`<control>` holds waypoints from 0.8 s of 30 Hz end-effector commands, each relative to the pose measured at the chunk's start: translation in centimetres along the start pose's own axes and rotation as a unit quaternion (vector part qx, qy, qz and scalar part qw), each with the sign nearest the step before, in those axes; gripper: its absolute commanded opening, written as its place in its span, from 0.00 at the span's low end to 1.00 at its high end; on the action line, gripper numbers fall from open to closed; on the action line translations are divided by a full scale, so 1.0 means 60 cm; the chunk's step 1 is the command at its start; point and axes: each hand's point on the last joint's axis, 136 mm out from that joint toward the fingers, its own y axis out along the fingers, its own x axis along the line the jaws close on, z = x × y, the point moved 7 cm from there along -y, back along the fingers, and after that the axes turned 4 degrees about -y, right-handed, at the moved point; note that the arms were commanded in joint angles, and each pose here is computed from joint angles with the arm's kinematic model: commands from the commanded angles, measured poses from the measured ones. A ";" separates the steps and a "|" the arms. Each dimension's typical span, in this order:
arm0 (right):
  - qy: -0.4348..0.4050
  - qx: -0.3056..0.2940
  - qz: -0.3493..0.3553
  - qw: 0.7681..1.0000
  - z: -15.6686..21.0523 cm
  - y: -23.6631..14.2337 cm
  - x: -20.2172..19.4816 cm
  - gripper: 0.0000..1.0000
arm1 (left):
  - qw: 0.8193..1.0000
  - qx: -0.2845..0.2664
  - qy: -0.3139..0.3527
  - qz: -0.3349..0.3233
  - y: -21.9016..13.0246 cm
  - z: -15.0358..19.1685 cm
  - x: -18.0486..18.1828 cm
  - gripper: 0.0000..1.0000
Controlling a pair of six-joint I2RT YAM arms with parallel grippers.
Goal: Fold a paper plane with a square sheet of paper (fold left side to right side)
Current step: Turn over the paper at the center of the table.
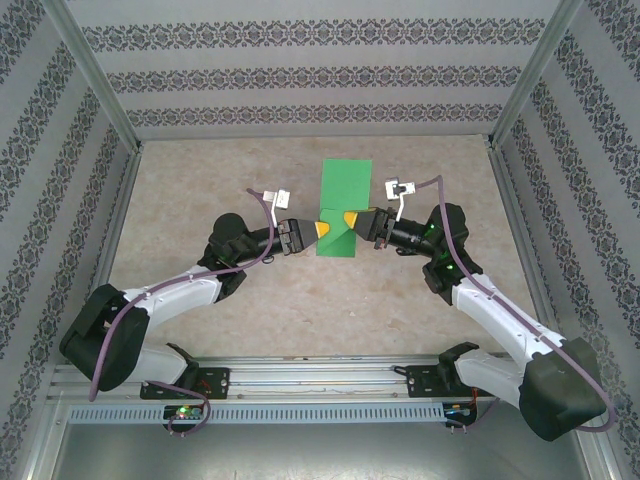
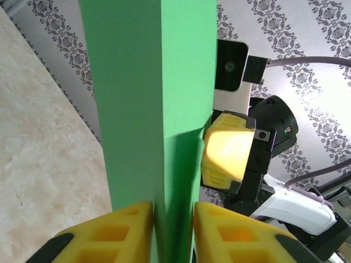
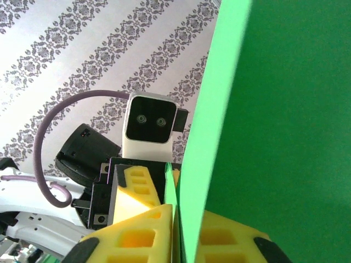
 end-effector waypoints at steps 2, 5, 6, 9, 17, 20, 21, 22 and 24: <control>-0.010 -0.013 0.010 1.000 0.003 -0.018 0.002 0.22 | 0.999 0.006 0.032 0.018 0.006 -0.006 -0.024 0.12; -0.007 -0.014 0.039 0.999 0.010 -0.034 -0.009 0.32 | 0.999 0.015 0.032 -0.006 0.003 -0.001 -0.018 0.05; -0.010 -0.013 0.052 0.999 0.012 -0.041 -0.012 0.36 | 0.999 0.018 0.034 -0.015 0.001 0.001 -0.018 0.04; -0.014 -0.011 0.113 0.993 0.023 -0.065 -0.026 0.46 | 0.998 0.025 0.042 -0.051 -0.008 0.005 -0.015 0.00; -0.045 0.024 0.372 0.927 0.052 -0.147 -0.071 0.56 | 0.921 0.075 0.081 -0.374 -0.091 0.026 0.021 0.00; -0.036 0.025 0.432 0.901 0.062 -0.170 -0.089 0.61 | 0.862 0.090 0.109 -0.487 -0.129 0.033 0.020 0.00; -0.029 0.023 0.454 0.890 0.065 -0.178 -0.096 0.62 | 0.841 0.094 0.118 -0.519 -0.140 0.037 0.017 0.00; -0.022 0.024 0.473 0.880 0.069 -0.184 -0.103 0.63 | 0.820 0.096 0.132 -0.549 -0.148 0.040 0.014 0.00; -0.009 0.022 0.508 0.861 0.076 -0.197 -0.117 0.66 | 0.780 0.107 0.149 -0.598 -0.159 0.050 0.009 0.00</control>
